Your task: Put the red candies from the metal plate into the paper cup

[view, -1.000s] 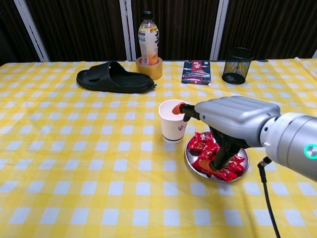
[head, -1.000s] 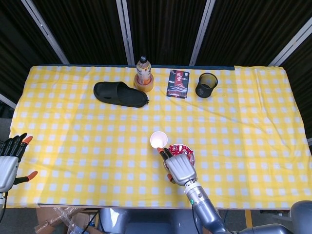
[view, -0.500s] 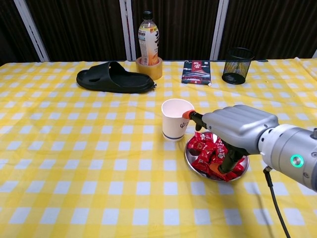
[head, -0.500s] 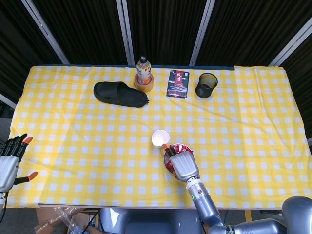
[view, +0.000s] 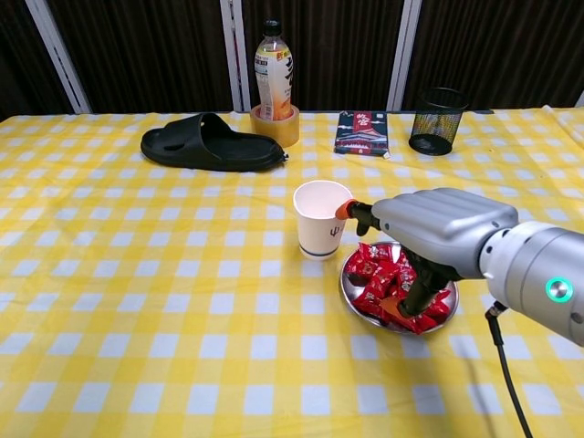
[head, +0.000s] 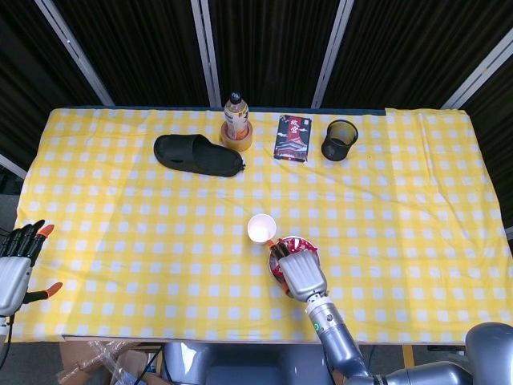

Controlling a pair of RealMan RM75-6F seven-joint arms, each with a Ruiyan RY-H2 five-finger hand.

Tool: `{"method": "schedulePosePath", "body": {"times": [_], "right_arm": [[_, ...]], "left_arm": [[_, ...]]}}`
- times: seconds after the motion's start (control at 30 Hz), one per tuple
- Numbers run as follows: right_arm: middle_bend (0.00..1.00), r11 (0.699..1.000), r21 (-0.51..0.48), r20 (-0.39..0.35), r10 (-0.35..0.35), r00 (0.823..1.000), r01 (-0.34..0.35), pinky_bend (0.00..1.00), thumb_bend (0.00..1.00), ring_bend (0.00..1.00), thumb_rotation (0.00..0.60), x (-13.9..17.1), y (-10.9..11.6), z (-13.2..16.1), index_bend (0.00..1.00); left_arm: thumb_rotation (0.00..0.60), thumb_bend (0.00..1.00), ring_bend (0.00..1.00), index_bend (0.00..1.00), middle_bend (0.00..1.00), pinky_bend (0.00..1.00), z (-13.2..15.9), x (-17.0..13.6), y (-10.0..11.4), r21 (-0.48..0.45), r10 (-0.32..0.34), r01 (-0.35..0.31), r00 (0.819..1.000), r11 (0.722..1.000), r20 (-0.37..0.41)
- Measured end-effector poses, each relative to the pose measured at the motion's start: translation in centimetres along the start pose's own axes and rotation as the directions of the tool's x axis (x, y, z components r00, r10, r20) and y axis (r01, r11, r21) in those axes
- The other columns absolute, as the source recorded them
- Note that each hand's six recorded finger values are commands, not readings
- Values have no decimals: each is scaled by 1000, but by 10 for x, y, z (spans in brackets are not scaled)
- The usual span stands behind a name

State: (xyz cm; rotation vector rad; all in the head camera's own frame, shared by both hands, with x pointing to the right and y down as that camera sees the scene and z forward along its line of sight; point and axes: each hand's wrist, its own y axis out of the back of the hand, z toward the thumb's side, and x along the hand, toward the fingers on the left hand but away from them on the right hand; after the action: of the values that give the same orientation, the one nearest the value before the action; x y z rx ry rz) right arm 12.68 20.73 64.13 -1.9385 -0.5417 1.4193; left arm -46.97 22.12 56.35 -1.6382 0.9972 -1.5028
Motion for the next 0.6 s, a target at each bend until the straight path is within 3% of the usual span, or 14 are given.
{"method": "schedulePosePath", "body": {"times": [0.37, 0.6], "right_arm": [[175, 998, 60, 37, -26, 999, 24, 795, 362, 635, 600, 2, 3, -10, 33], [154, 986, 169, 59, -6, 998, -4, 795, 362, 635, 600, 1, -7, -19, 33]], "left_arm": [[600, 47, 0, 0, 0, 0, 0, -1, 2, -6, 5, -5, 1000, 1000, -1], [600, 47, 0, 0, 0, 0, 0, -1, 1, -8, 1, -1, 1000, 1000, -1]]}}
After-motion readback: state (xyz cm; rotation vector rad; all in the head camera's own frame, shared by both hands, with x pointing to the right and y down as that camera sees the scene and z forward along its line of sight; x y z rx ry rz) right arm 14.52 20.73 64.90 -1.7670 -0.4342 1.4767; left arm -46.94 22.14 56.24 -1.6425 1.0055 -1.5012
